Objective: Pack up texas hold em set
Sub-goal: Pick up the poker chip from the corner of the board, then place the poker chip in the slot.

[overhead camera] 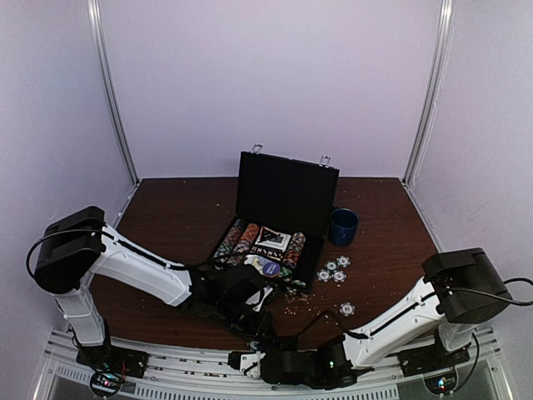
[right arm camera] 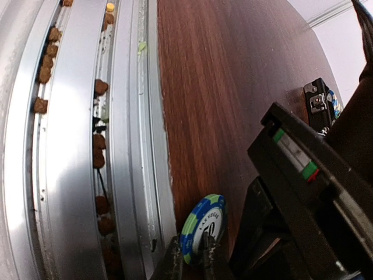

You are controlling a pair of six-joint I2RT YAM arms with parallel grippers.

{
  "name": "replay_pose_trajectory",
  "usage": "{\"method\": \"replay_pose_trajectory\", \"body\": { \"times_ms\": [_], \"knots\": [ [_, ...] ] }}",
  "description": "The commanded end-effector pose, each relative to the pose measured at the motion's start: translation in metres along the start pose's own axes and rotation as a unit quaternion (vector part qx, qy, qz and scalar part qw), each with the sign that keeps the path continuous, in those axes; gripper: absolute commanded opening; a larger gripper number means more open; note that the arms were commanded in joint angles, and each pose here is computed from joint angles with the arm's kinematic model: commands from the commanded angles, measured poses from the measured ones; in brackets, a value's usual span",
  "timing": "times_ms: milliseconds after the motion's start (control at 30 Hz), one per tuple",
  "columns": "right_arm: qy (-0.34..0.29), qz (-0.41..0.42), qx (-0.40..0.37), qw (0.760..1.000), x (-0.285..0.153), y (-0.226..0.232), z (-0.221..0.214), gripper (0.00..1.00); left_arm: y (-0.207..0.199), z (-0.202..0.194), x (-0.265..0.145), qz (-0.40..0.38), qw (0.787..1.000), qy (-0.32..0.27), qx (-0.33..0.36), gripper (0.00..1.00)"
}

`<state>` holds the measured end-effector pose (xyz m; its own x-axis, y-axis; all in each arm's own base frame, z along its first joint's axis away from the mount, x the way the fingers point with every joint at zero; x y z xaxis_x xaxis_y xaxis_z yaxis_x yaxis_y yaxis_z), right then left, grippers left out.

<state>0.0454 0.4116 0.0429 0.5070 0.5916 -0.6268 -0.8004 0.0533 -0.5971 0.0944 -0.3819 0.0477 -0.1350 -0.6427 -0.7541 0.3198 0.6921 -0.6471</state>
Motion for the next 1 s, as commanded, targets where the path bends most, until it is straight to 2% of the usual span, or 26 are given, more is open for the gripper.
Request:
{"method": "replay_pose_trajectory", "body": {
  "times_ms": [0, 167, 267, 467, 600, 800, 967],
  "knots": [
    [0.048, 0.047, -0.037, 0.997, 0.011, 0.028, -0.028, 0.07, 0.029, -0.018, 0.006, 0.049, 0.998, 0.033, -0.022, 0.08],
    [0.051, 0.029, -0.029, 0.998, 0.011, 0.023, -0.027, 0.0, 0.028, -0.017, 0.004, 0.05, 0.998, 0.029, -0.021, 0.08],
    [0.047, 0.019, -0.018, 0.999, 0.006, 0.017, -0.025, 0.0, 0.026, -0.011, -0.003, 0.057, 0.998, 0.013, -0.018, 0.1],
    [0.025, 0.022, 0.012, 0.999, -0.011, 0.002, -0.018, 0.0, 0.022, 0.02, -0.038, 0.065, 0.996, -0.056, -0.03, 0.2],
    [0.001, 0.035, 0.045, 0.998, -0.033, -0.01, -0.01, 0.0, 0.023, 0.041, -0.068, 0.067, 0.991, -0.109, -0.043, 0.32],
    [-0.019, 0.039, 0.142, 0.989, -0.068, -0.036, -0.007, 0.0, 0.023, 0.059, -0.114, 0.069, 0.979, -0.184, -0.049, 0.43],
    [0.009, 0.007, 0.235, 0.972, -0.081, -0.073, -0.025, 0.0, 0.034, 0.071, -0.16, 0.07, 0.962, -0.254, -0.077, 0.49]
  ]
}}
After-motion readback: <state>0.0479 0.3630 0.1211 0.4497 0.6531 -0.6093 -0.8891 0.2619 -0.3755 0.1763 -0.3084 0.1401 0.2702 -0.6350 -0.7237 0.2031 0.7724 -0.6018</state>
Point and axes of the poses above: each gripper's point midway between its finger pads, its own x axis out along the fingers, its own y axis along the line the jaws close on, z = x × y, the point moved 4 cm from there along -x, back along the fingers, and after that the axes turned 5 degrees about -x, right-handed, at the moved point
